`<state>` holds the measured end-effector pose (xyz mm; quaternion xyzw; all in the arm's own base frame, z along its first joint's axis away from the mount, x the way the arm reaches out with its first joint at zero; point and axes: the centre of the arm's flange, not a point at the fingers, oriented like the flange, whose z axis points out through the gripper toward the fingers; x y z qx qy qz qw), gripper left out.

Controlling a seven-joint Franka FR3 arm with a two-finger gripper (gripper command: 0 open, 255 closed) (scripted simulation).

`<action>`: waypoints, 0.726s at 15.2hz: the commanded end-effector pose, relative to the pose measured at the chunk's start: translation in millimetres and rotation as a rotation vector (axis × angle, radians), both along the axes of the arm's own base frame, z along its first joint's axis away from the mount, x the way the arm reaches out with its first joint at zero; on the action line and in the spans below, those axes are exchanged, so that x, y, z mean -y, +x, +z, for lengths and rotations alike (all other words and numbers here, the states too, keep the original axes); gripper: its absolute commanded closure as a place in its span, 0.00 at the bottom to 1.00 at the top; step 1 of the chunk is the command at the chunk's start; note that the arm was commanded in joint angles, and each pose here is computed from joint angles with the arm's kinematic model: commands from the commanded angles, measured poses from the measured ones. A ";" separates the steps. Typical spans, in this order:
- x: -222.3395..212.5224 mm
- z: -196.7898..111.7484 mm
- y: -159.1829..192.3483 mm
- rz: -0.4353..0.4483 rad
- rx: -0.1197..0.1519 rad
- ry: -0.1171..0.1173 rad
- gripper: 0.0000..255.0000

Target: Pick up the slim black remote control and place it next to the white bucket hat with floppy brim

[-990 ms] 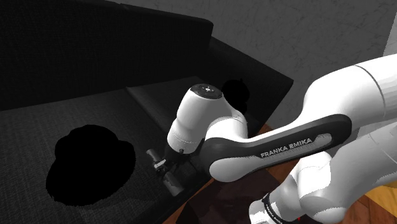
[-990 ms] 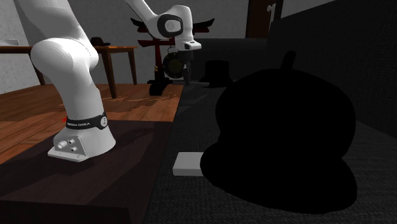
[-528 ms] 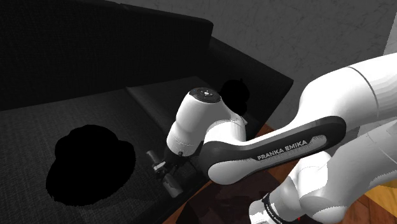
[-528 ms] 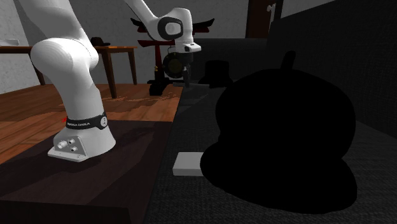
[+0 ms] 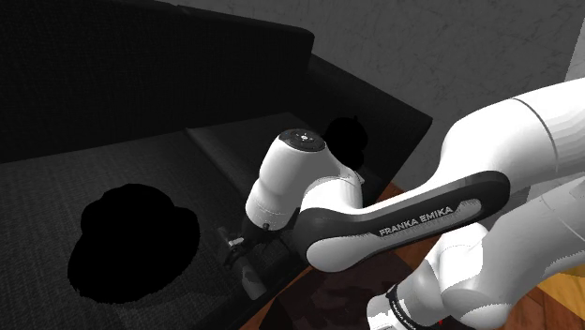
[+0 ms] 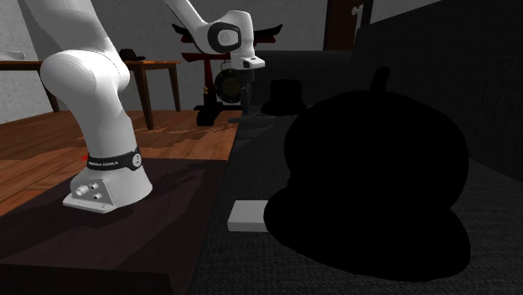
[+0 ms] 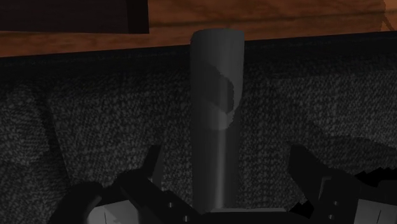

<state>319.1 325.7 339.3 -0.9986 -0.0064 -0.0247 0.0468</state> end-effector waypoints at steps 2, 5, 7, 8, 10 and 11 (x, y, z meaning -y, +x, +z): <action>2.5 26.2 -1.3 0.000 0.000 0.000 0.00; 4.7 49.7 -2.4 0.000 0.000 0.000 0.00; 4.7 49.7 -2.4 0.000 0.000 0.000 0.00; 4.7 49.7 -2.4 0.000 0.000 0.000 0.00; 4.7 49.7 -2.4 0.000 0.000 0.000 0.00; 4.7 49.7 -2.4 0.000 0.000 0.000 0.00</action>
